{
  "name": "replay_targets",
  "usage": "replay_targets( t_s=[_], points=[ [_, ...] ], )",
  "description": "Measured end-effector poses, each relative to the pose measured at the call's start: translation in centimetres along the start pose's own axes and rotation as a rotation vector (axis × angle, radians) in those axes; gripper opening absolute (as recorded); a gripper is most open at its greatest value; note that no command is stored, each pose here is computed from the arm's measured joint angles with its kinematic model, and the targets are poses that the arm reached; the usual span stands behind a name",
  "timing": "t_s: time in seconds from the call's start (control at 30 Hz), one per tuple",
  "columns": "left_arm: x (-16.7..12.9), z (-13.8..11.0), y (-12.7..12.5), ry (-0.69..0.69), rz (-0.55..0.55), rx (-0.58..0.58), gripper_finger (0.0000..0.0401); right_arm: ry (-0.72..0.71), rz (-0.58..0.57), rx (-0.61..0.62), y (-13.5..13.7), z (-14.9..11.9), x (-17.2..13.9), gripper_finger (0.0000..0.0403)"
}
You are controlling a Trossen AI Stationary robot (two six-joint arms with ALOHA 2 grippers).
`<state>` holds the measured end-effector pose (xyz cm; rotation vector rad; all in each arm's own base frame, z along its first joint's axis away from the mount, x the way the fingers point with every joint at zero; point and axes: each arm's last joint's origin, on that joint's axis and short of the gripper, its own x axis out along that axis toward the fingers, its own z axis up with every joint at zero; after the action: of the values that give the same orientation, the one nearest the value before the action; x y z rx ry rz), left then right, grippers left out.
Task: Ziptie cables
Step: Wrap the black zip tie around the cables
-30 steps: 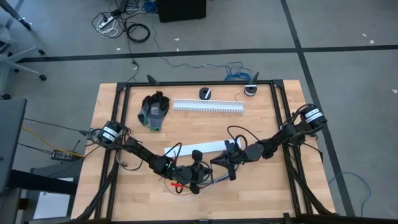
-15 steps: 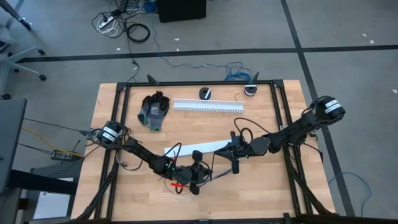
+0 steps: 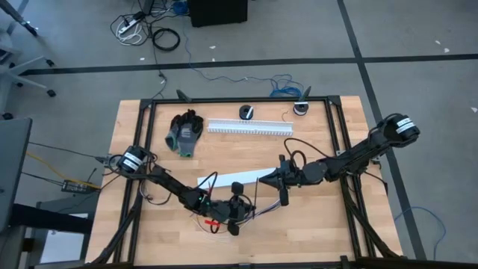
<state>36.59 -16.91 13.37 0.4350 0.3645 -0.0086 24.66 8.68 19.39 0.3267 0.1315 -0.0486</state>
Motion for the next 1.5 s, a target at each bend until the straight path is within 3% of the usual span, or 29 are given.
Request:
replay_targets(
  t_s=[0.4, 0.83, 1.0, 1.2, 1.5],
  points=[
    [0.0, 0.0, 0.3, 0.022, 0.092, 0.034, 0.0000, 0.089, 0.093, 0.022, 0.7, -1.3, 0.1, 0.0025],
    [0.0, 0.3, 0.6, -0.002, 0.137, 0.079, 0.0000, 0.095, 0.091, 0.151, 0.4, -2.6, 1.2, 0.0190],
    [0.0, 0.4, 0.6, -0.010, 0.139, 0.081, 0.0000, 0.118, 0.084, 0.164, 0.3, -2.8, 1.2, 0.0232],
    [0.1, 0.4, 0.7, -0.009, 0.146, 0.080, 0.0000, 0.115, 0.085, 0.172, 0.3, -2.7, 1.2, 0.0243],
    [0.5, 0.3, 1.7, -0.020, 0.149, 0.065, 0.0000, 0.110, 0.087, 0.170, 0.3, -2.7, 1.2, 0.0212]
  ],
)
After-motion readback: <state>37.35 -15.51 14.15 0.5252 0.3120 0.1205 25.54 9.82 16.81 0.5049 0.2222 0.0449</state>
